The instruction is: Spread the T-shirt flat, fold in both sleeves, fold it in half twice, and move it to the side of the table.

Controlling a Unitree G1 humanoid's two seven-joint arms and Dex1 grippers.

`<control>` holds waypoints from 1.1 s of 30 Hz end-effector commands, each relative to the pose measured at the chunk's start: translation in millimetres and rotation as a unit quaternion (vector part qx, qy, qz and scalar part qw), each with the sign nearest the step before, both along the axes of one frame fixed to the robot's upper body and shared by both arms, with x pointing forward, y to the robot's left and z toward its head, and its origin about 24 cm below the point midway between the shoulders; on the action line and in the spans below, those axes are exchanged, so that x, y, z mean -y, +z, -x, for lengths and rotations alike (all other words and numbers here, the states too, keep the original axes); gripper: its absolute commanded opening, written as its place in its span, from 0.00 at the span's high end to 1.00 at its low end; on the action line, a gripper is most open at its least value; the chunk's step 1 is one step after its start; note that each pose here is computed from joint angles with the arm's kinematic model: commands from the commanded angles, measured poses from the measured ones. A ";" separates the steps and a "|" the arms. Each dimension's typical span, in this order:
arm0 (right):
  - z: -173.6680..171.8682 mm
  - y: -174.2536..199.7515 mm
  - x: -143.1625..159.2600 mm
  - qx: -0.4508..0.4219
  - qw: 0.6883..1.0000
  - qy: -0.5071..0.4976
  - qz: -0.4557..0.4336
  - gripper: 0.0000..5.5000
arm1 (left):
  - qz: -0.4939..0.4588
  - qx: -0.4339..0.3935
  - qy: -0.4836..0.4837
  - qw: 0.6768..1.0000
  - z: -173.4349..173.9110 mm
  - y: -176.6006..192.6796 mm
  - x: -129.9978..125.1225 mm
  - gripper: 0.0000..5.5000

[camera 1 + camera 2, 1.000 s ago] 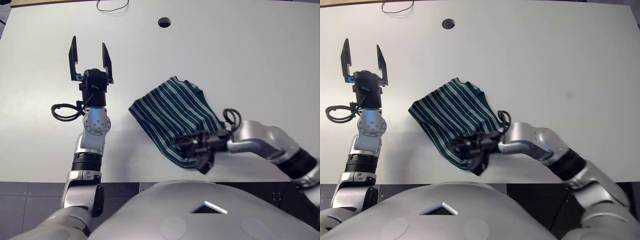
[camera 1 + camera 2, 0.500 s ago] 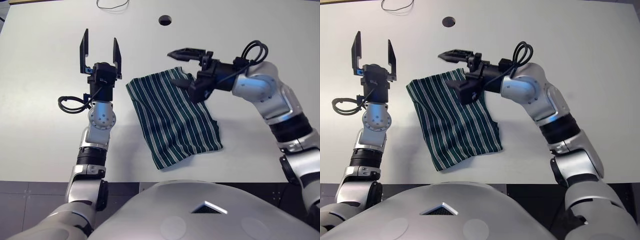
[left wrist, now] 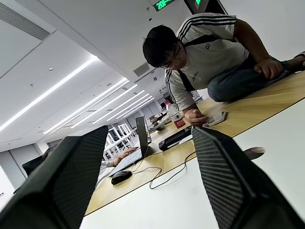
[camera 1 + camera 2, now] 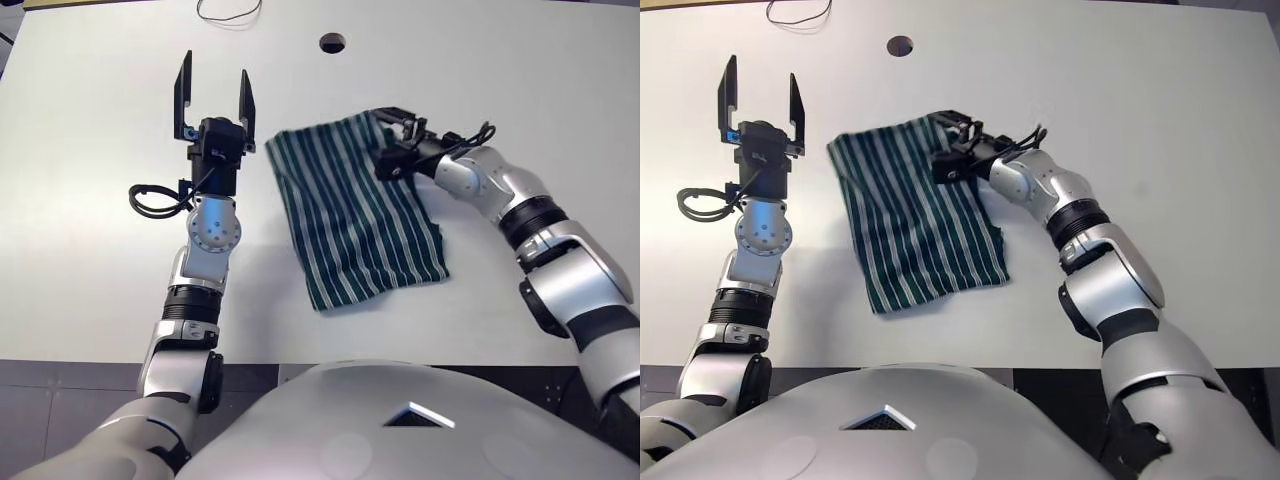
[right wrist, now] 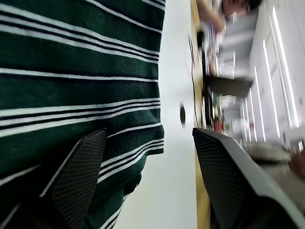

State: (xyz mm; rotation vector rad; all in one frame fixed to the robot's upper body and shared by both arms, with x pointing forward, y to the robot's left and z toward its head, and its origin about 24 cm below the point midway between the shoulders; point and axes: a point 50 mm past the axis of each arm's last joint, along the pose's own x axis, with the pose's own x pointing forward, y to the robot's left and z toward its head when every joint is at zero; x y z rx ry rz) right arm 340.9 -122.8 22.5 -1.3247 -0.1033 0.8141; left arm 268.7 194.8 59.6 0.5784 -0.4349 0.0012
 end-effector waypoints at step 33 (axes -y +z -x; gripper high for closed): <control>183.5 5.8 106.9 -0.137 0.976 0.091 0.144 0.39 | -0.604 -0.145 -0.498 0.605 0.4 -49.5 25.8 0.41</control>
